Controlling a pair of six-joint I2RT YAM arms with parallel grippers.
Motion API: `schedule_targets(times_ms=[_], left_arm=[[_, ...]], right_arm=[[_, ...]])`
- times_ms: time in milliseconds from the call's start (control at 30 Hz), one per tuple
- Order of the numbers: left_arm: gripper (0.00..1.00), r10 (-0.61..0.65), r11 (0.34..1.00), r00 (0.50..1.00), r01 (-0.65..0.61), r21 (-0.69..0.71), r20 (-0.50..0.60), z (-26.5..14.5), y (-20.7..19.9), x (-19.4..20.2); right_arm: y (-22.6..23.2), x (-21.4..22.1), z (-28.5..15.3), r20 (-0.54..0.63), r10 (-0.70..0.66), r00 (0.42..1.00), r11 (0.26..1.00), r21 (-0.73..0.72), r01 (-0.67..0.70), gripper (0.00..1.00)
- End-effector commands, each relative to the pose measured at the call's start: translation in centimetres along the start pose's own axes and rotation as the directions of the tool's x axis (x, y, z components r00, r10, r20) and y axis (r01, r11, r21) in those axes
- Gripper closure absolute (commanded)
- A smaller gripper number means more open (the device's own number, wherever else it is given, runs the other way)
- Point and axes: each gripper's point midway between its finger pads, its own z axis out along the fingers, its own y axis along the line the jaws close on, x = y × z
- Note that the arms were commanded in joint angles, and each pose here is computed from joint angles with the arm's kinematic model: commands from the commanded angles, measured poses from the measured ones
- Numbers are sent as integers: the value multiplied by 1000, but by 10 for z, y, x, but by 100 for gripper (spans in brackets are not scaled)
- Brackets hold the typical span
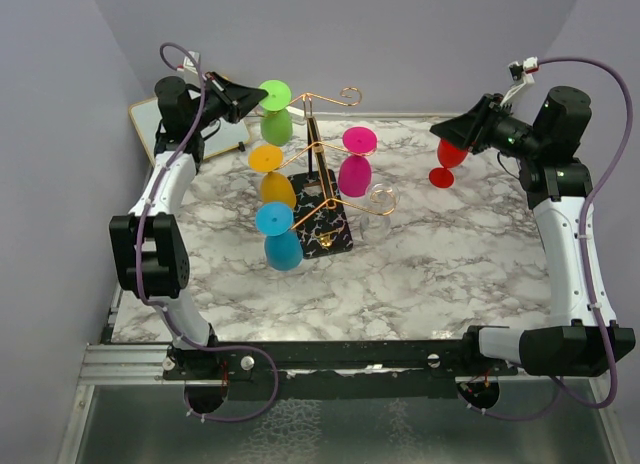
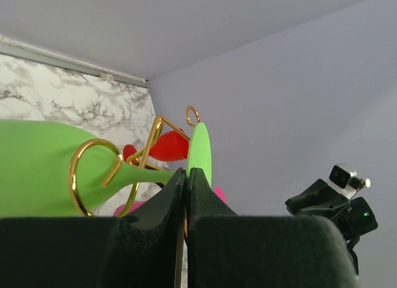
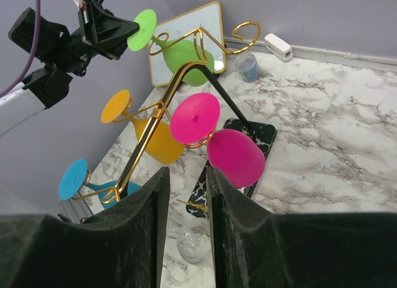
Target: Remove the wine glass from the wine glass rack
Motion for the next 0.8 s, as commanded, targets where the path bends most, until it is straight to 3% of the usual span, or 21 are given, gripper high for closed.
schedule_targets(times_ms=[0, 467, 633, 767], left_arm=[[100, 43, 999, 999, -43, 30, -1, 12, -12, -8], [100, 155, 987, 982, -159, 30, 107, 55, -24, -66], [100, 129, 974, 985, -147, 171, 116, 53, -58, -67], [100, 152, 920, 981, -185, 346, 122, 30, -112, -53]], right_arm=[[9, -2, -2, 15, -15, 1000, 999, -38, 15, 70], [14, -6, 1, 17, -23, 1000, 996, -80, 24, 70], [18, -8, 2, 20, -26, 999, 994, -107, 28, 70], [25, -10, 3, 24, -26, 999, 986, -162, 30, 70]])
